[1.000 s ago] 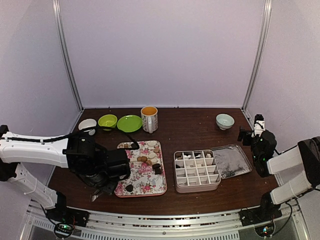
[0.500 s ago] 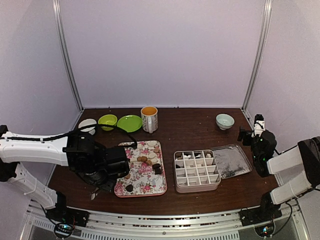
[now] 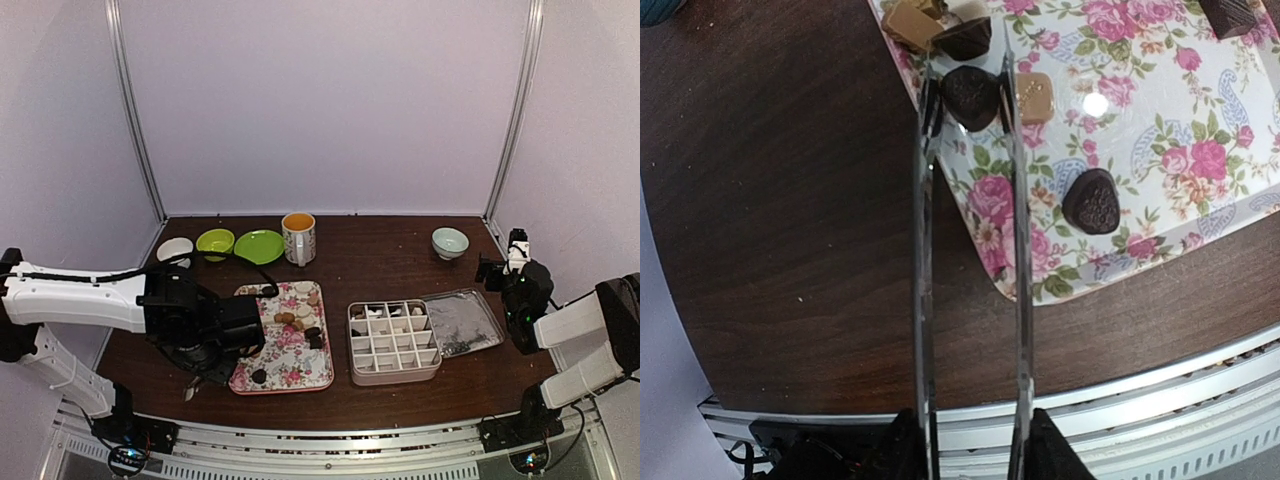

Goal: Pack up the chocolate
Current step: Pick up the fake chocolate from the plate.

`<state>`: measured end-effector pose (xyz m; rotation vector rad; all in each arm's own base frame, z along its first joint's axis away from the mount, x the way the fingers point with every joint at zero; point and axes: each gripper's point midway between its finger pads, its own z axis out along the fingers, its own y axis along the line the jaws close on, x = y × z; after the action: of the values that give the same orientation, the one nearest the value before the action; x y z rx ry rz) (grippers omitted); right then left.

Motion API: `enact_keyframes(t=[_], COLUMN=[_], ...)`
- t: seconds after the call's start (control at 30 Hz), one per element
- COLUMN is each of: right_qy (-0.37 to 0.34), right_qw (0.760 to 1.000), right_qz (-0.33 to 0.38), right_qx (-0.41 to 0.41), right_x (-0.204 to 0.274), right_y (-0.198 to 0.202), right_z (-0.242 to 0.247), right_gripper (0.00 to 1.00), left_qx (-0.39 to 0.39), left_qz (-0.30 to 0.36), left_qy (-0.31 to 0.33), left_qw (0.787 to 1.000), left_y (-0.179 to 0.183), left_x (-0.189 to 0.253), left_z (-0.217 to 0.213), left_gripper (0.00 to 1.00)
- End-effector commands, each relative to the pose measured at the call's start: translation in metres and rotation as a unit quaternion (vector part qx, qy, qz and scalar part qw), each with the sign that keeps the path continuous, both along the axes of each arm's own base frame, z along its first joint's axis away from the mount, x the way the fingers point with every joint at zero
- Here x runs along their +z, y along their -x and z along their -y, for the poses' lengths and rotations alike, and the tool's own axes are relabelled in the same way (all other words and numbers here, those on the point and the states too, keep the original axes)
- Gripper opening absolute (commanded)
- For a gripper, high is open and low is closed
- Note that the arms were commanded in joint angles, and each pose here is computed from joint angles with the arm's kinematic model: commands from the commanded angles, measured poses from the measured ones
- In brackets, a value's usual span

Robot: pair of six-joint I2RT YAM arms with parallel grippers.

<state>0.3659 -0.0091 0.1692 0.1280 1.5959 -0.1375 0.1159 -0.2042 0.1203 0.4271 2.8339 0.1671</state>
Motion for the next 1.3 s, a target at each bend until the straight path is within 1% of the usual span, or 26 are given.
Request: enact_keyframes(t=[0.0, 0.27, 0.5, 0.67, 0.87, 1.17, 1.27], right_qy=[-0.001, -0.001, -0.001, -0.001, -0.001, 0.0, -0.001], right_qw=[1.0, 1.0, 1.0, 1.0, 1.0, 1.0, 1.0], right_qz=[0.005, 0.006, 0.006, 0.006, 0.006, 0.005, 0.006], right_qx=[-0.004, -0.004, -0.004, -0.004, -0.004, -0.004, -0.004], right_x=[0.004, 0.005, 0.005, 0.005, 0.005, 0.004, 0.005], right_y=[-0.003, -0.003, -0.003, -0.003, -0.003, -0.003, -0.003], right_z=[0.002, 0.002, 0.002, 0.002, 0.002, 0.002, 0.002], right_gripper=[1.0, 1.0, 1.0, 1.0, 1.0, 1.0, 1.0], left_qx=[-0.005, -0.005, -0.017, -0.021, -0.018, -0.008, -0.018], left_qz=[-0.006, -0.017, -0.02, -0.018, 0.003, 0.05, 0.064], left_qy=[0.004, -0.011, -0.026, -0.023, -0.021, 0.042, 0.07], left_qw=[1.0, 1.0, 0.999, 0.999, 1.0, 0.998, 0.995], left_y=[-0.001, 0.001, -0.002, -0.004, -0.01, -0.021, -0.024], left_x=[-0.007, -0.013, -0.016, -0.013, 0.004, 0.04, 0.049], left_z=[0.006, 0.003, 0.01, 0.012, 0.01, 0.018, 0.027], left_gripper=[0.35, 0.35, 0.35, 0.29, 0.26, 0.26, 0.25])
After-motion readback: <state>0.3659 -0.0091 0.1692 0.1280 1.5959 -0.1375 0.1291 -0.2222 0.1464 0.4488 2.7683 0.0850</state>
